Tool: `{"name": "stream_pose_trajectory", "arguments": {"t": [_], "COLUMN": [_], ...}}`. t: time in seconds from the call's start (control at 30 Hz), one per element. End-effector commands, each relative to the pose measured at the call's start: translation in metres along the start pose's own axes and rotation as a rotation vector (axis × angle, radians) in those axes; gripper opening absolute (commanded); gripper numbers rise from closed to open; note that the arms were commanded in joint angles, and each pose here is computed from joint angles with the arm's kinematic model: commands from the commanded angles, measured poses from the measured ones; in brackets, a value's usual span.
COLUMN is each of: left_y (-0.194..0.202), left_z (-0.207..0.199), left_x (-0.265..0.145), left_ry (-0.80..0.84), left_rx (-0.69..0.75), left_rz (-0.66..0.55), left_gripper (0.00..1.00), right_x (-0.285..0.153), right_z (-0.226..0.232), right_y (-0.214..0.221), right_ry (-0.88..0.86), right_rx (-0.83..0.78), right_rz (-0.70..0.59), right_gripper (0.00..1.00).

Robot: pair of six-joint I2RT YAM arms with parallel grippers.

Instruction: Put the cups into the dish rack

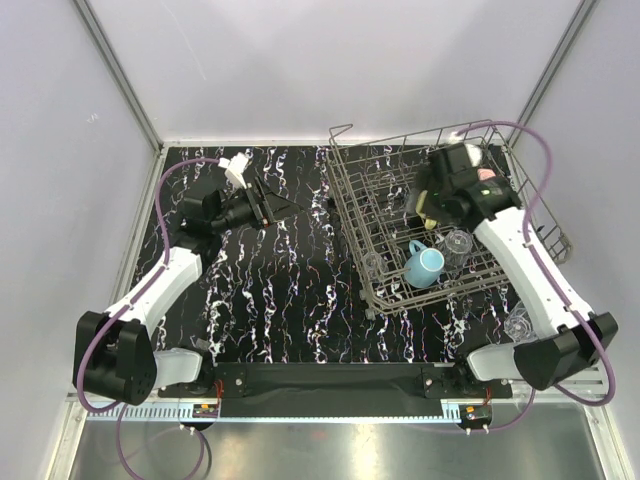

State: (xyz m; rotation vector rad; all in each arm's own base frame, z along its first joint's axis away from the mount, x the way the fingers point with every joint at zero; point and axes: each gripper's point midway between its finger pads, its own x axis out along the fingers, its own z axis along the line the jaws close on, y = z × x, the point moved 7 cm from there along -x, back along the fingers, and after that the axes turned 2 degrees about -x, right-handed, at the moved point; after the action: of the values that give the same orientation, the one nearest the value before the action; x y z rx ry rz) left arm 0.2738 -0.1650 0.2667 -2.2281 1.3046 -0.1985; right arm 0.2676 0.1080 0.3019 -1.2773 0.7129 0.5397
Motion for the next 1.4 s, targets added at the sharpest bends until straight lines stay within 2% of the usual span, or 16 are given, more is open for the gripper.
{"name": "stream_pose_trajectory", "arguments": {"t": [0.0, 0.1, 0.23, 0.43, 0.5, 0.6, 0.77, 0.93, 1.0, 1.23, 1.37], "left_y": [-0.006, -0.006, -0.005, -0.005, -0.005, -0.003, -0.002, -0.002, -0.002, -0.001, -0.001], "left_z": [-0.007, -0.006, -0.005, -0.005, -0.006, -0.005, -0.003, -0.004, -0.003, -0.002, 0.000], "left_x": [0.001, 0.002, 0.003, 0.003, 0.003, 0.004, 0.007, 0.005, 0.005, 0.006, 0.007], "left_ry": [0.040, 0.041, 0.045, 0.047, 0.055, 0.062, 0.082, 0.082, 0.079, 0.078, 0.073], "left_rx": [0.033, 0.025, 0.019, 0.016, 0.013, -0.007, -0.027, -0.020, -0.019, -0.024, -0.028], "left_rz": [-0.014, -0.009, -0.004, 0.000, 0.004, 0.012, 0.027, 0.023, 0.023, 0.026, 0.028], "left_gripper": [0.78, 0.78, 0.78, 0.78, 0.78, 0.78, 0.77, 0.78, 0.77, 0.77, 0.77], "right_x": [-0.023, -0.034, -0.046, -0.065, -0.073, -0.077, -0.072, -0.067, -0.065, -0.050, -0.027], "right_z": [-0.039, -0.068, -0.109, -0.180, -0.202, -0.218, -0.237, -0.247, -0.251, -0.250, -0.249], "right_y": [-0.025, -0.033, -0.035, -0.022, -0.012, 0.007, 0.041, 0.061, 0.069, 0.094, 0.108], "right_ry": [0.111, 0.208, 0.404, 0.642, 0.738, 0.823, 0.963, 1.040, 1.070, 1.037, 1.025], "right_rx": [0.174, 0.270, 0.389, 0.553, 0.609, 0.679, 0.801, 0.905, 0.920, 1.020, 1.012], "right_rz": [-0.162, -0.257, -0.350, -0.398, -0.424, -0.463, -0.467, -0.497, -0.505, -0.520, -0.381], "right_gripper": [0.85, 0.82, 0.67, 0.56, 0.49, 0.45, 0.43, 0.58, 0.59, 0.52, 0.50]}}
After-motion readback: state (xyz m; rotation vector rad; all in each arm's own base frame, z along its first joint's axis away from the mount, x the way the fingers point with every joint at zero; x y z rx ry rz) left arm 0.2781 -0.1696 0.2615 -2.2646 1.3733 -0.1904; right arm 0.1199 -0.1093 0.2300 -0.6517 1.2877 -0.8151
